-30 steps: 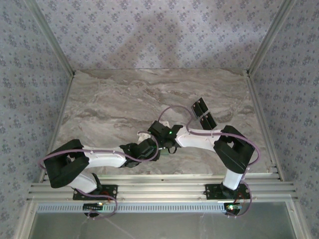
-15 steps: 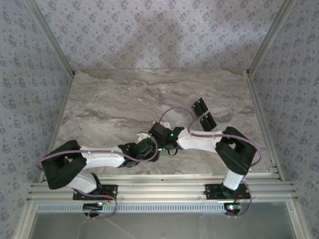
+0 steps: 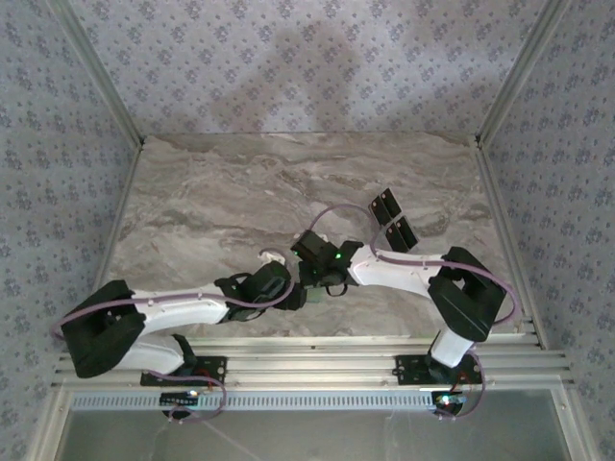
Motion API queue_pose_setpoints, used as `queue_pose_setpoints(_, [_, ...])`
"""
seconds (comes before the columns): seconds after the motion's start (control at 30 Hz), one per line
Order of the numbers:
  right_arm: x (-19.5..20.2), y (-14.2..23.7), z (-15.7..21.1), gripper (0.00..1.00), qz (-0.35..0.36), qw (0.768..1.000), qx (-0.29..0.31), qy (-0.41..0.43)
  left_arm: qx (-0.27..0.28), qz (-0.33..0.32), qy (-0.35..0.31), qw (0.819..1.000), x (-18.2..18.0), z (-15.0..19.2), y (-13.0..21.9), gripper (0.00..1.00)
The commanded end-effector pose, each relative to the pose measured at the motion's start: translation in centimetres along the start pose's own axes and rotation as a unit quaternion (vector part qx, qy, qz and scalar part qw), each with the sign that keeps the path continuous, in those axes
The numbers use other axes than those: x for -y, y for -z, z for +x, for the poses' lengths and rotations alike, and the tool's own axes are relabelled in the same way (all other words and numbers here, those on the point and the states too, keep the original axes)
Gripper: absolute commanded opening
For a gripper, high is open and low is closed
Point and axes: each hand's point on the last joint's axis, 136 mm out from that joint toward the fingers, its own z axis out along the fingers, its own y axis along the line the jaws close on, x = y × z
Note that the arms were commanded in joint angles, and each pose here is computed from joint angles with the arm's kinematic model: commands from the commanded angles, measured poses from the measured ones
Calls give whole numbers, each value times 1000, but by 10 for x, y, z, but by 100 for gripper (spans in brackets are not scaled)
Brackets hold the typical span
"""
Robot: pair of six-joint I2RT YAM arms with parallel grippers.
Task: Put the credit cards into the card holder
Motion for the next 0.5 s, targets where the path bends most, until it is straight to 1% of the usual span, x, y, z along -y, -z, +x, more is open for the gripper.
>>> queue_pose_setpoints(0.0, [1, 12, 1, 0, -8, 1000, -5, -1, 51, 8, 46, 998, -5, -24, 12, 99])
queue_pose_setpoints(0.17, [8, 14, 1, 0, -6, 1000, -5, -6, 82, -4, 78, 994, -26, -43, 24, 99])
queue_pose_setpoints(0.3, [15, 12, -1, 0, -1, 1000, -5, -11, 76, -4, 85, 993, -35, -48, 20, 99])
queue_pose_setpoints(0.47, [18, 10, -6, 0, -8, 1000, -3, -12, 47, 24, 73, 996, -27, -33, 12, 99])
